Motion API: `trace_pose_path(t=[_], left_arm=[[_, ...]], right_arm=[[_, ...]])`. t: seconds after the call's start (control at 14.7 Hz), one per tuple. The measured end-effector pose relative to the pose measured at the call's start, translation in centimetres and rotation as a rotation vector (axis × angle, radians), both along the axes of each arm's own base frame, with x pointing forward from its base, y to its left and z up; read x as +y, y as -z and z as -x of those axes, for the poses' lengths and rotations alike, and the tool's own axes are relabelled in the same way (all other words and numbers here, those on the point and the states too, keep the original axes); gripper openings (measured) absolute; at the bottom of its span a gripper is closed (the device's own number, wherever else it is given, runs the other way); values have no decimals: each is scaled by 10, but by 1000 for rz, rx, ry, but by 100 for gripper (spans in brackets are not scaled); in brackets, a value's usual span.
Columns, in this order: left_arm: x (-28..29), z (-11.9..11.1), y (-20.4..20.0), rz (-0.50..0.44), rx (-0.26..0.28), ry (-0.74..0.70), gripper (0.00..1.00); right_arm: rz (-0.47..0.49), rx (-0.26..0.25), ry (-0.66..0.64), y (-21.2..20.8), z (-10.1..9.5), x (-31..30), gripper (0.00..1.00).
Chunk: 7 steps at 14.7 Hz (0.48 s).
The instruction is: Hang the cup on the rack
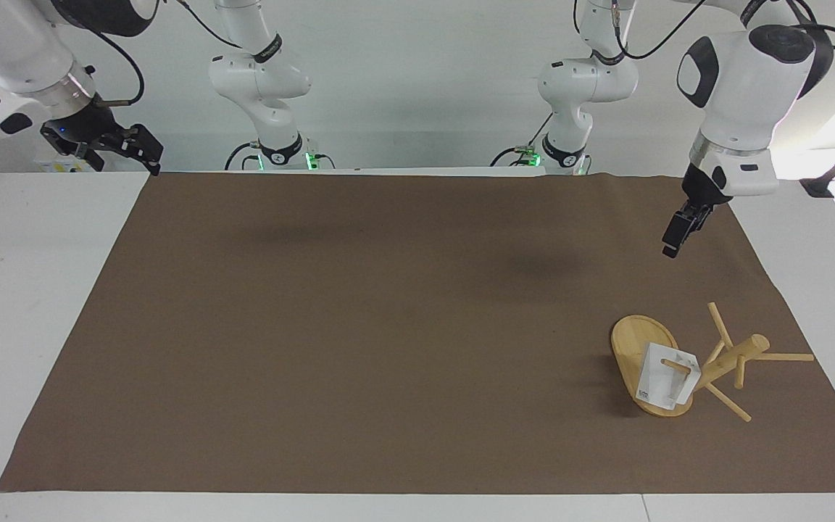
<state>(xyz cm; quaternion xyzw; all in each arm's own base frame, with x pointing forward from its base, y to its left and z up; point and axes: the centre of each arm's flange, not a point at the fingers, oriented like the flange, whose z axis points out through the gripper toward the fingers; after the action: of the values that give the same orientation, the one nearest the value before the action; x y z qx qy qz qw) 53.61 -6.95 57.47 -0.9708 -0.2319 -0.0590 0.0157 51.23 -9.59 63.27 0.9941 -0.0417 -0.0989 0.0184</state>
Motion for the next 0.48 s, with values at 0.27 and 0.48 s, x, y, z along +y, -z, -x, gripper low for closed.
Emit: trace_pose_path(t=[0.27,0.48], left_arm=[[4,10,-43,17,81,356,100],[25,10,-69,17,143,539,99]], right_arm=[[0,0,0,0,0,0,100],[0,0,0,0,0,0,100]])
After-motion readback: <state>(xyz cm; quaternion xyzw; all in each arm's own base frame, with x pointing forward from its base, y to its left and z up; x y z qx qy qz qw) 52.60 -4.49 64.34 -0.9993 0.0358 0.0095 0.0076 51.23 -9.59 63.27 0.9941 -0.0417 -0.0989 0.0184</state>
